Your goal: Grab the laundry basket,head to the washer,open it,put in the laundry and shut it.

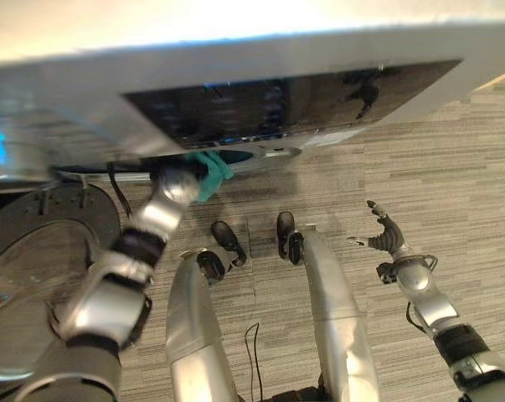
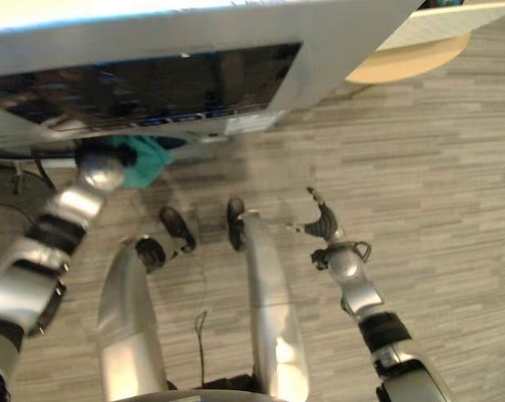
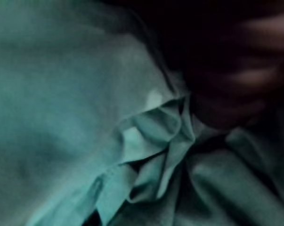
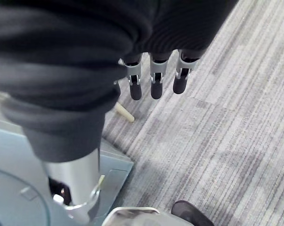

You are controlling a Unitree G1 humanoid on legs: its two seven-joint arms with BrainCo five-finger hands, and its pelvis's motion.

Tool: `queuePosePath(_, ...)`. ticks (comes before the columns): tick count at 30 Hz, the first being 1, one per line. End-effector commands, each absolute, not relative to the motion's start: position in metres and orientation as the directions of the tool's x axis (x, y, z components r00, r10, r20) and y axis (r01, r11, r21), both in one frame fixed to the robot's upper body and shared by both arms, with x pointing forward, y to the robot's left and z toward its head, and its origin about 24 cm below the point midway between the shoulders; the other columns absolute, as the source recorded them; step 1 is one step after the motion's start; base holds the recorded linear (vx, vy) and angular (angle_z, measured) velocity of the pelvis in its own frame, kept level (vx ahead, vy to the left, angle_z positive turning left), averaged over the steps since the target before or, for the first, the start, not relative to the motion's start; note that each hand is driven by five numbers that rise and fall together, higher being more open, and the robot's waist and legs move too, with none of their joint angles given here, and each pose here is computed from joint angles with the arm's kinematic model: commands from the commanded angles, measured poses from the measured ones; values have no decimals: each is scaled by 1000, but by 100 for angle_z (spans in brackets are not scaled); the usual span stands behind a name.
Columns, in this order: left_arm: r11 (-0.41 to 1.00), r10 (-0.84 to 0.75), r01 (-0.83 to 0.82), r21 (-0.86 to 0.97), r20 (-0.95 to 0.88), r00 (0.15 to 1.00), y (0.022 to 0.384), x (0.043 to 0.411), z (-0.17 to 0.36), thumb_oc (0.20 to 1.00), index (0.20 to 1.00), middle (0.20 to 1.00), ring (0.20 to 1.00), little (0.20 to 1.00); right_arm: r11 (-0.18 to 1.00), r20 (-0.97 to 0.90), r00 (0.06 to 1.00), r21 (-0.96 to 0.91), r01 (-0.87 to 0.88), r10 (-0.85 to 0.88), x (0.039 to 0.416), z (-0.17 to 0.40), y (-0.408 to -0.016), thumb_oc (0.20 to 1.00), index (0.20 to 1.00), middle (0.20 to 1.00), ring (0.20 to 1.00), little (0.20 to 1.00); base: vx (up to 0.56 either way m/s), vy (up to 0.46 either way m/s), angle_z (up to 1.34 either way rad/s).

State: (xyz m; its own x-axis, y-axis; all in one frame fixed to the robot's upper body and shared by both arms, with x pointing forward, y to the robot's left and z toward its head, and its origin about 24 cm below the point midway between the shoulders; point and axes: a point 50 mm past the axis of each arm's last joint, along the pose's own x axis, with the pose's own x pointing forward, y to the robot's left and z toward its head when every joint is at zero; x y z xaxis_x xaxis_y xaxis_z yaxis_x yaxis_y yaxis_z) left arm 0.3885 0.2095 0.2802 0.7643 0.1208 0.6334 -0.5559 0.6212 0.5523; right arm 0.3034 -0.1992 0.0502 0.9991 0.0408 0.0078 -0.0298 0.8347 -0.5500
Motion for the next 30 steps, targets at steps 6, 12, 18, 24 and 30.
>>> queuePosePath(6, 259, 57, -804, 535, 823, 566, 233, 373, 352, 1000, 1000, 1000, 1000, 1000, 878, -9, 997, -474, -74, 79, 283, 35, -203, 1000, 1000, 1000, 1000, 1000, 34, -33, -10)
queuePosePath(12, 314, 75, -581, 751, 590, 804, 241, 395, 285, 1000, 1000, 1000, 1000, 1000, 868, -61, 995, -487, -98, 78, 285, 26, -202, 1000, 1000, 1000, 1000, 1000, 35, -19, 1)
queuePosePath(18, 642, 115, -209, 738, 177, 977, 237, 359, 110, 1000, 1000, 1000, 1000, 1000, 866, -184, 982, -496, -63, -33, 276, -1, -214, 1000, 1000, 1000, 1000, 1000, -35, 27, 42)
queuePosePath(24, 818, 199, -13, 575, -261, 945, 249, 261, -22, 1000, 1000, 1000, 1000, 1000, 871, -397, 902, -489, -50, -171, 235, -45, -247, 1000, 1000, 1000, 1000, 1000, 76, 29, 15)
queuePosePath(30, 885, 224, 63, 461, -542, 810, 244, 188, -88, 1000, 1000, 1000, 1000, 1000, 850, -536, 821, -510, -133, -194, 200, -76, -256, 1000, 1000, 1000, 1000, 1000, 157, 28, -16)
